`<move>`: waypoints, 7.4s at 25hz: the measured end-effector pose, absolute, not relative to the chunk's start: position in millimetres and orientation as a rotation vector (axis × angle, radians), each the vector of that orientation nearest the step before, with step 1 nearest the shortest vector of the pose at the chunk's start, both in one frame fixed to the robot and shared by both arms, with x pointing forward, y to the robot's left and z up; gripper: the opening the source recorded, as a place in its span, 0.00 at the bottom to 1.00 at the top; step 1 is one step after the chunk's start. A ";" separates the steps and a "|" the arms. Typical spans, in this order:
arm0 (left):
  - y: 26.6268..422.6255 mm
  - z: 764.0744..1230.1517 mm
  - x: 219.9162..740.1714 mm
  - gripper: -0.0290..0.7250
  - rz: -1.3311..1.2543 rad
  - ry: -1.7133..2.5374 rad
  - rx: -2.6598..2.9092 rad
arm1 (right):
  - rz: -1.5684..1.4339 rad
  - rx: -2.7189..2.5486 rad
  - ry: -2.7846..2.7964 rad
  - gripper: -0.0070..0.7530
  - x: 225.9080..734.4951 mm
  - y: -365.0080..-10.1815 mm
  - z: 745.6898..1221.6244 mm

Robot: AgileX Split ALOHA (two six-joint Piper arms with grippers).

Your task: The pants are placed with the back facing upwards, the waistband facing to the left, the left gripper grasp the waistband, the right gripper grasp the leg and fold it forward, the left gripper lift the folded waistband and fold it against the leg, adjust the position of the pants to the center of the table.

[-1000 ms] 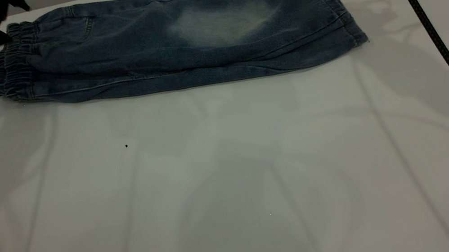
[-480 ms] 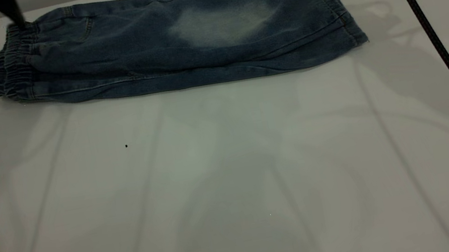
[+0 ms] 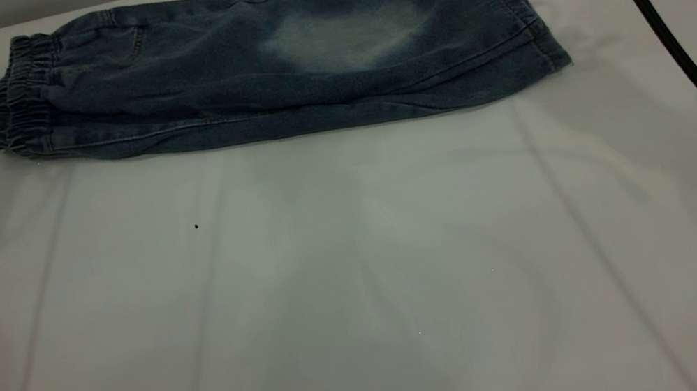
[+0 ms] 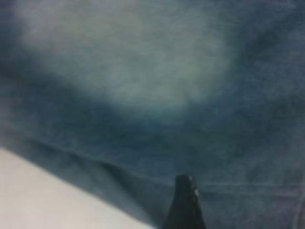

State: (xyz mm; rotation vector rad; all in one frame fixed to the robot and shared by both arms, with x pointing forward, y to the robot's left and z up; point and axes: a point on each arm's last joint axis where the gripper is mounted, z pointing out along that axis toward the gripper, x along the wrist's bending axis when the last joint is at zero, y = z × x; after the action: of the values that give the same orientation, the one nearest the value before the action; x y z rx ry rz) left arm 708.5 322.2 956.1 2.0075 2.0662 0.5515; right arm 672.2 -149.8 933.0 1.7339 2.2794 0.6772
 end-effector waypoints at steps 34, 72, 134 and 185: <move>309.6 845.4 759.1 0.52 0.392 1.936 1.952 | 0.949 1.560 2.305 0.66 664.9 -69.6 966.4; 232.0 1007.4 770.7 0.14 0.300 1.615 2.042 | 0.994 1.626 2.192 0.63 676.9 -34.0 819.8; -43.0 968.1 663.1 0.75 0.292 0.650 2.652 | 0.932 1.722 2.083 0.61 689.0 -234.4 1125.0; -45.8 902.7 691.0 0.76 0.450 1.108 2.535 | 1.035 1.634 2.096 0.61 657.3 -232.0 1171.2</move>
State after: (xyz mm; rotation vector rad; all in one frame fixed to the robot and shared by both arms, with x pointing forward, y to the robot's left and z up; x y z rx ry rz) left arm 691.0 -45.8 902.7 2.5354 1.1078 0.4502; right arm 657.3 -232.0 1171.2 1.6337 2.0964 1.0351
